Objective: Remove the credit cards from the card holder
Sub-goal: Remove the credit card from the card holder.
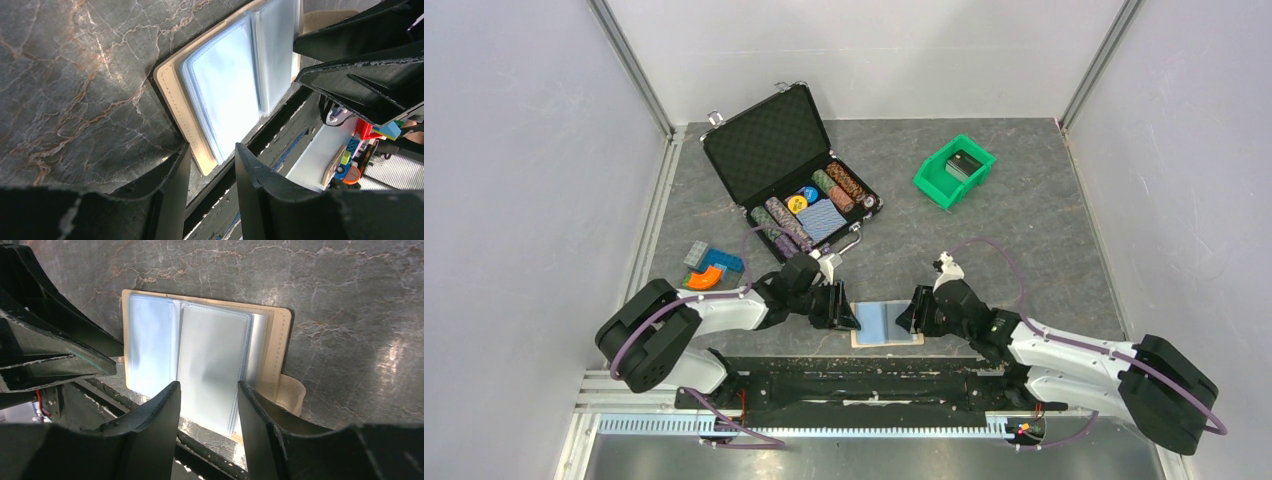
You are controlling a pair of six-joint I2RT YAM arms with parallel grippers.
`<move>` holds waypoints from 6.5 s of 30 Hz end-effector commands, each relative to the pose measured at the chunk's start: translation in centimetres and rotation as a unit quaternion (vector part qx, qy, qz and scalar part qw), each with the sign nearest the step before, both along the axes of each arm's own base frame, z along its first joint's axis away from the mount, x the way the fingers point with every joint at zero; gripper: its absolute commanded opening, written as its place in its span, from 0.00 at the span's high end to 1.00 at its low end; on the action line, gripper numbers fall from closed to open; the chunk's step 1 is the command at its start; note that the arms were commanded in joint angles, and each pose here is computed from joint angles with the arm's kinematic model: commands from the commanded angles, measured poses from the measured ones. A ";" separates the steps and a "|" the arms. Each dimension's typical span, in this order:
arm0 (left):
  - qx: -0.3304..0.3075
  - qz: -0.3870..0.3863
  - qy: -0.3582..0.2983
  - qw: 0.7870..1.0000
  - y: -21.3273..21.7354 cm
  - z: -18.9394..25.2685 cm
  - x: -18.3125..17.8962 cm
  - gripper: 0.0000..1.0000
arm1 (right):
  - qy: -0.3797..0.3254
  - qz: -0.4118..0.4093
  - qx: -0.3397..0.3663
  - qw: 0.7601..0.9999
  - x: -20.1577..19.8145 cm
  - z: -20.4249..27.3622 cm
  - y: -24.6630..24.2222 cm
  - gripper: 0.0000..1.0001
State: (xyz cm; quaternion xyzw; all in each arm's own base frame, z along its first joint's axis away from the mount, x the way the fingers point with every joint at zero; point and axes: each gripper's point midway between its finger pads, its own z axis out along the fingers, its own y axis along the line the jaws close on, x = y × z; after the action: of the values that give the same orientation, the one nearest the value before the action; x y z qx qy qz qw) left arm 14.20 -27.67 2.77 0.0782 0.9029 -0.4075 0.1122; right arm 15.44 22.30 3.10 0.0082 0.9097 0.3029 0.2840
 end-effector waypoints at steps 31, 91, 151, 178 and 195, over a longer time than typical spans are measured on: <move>-0.020 -0.005 0.005 1.000 -0.9 0.6 -0.3 0.57 | -0.026 0.025 0.124 0.992 -0.4 4.2 3.0 0.51; -0.022 0.031 -0.066 0.997 -0.7 6.8 1.7 0.50 | -0.051 0.067 0.139 0.987 -0.9 5.1 3.7 0.86; -0.003 0.029 -0.007 1.000 0.5 1.1 -1.2 0.56 | -0.047 0.091 0.093 0.990 -1.7 3.9 4.4 0.68; -0.001 0.035 -0.013 0.999 1.0 1.0 -1.3 0.54 | -0.060 0.099 0.034 0.993 -1.5 3.8 5.5 0.37; 0.036 0.051 -0.075 0.995 -0.4 5.1 3.0 0.55 | -0.112 0.009 -0.006 0.994 0.8 3.9 1.7 1.00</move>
State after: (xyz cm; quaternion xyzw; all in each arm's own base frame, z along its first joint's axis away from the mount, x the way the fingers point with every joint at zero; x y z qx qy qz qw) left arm 16.13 -27.59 6.82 0.0559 0.9114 -0.3677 0.1759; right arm 15.27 24.70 6.60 -0.0534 0.8803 0.3126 0.3527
